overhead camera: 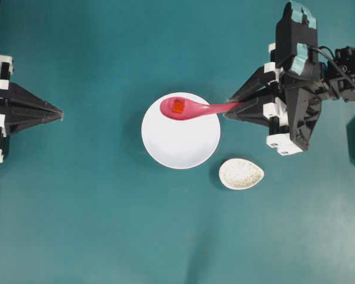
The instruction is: Grip the spoon and scoop the red block from the bowl with right arm.
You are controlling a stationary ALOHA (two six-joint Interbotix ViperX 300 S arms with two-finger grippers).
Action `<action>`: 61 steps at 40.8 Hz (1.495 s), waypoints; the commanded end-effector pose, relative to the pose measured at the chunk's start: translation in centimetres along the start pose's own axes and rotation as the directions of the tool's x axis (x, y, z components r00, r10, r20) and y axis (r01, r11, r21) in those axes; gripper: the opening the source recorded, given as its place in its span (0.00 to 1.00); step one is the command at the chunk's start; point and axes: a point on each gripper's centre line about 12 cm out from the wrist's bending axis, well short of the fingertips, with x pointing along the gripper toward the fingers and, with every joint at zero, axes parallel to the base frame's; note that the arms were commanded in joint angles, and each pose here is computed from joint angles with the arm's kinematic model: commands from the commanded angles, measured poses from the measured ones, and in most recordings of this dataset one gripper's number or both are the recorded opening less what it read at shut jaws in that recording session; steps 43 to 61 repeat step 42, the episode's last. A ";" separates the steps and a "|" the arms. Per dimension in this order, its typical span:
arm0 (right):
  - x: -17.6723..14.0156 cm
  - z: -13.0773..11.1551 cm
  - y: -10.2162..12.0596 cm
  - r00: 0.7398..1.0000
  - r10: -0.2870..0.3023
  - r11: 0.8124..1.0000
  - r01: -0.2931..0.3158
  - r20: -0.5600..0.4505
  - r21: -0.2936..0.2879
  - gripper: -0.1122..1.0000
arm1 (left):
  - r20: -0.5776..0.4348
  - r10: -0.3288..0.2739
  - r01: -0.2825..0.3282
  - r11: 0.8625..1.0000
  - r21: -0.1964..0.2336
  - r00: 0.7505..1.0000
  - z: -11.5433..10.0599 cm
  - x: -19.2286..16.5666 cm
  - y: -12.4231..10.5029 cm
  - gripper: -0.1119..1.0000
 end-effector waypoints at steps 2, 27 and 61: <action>-0.7 1.1 0.3 0.999 0.008 1.000 -0.008 0.040 -0.012 0.30 | 0.031 0.000 0.000 1.000 0.004 1.000 1.2 0.0 0.0 0.10; -0.7 1.0 -0.1 0.999 -0.029 0.995 0.032 0.030 -0.096 0.30 | 0.069 -0.002 0.002 1.000 0.003 0.998 2.0 -0.6 -0.1 0.10; -0.6 0.7 -0.2 0.999 -0.036 0.995 0.036 0.006 -0.093 0.30 | 0.066 -0.002 0.002 1.000 0.006 0.998 1.9 -0.6 -0.1 0.10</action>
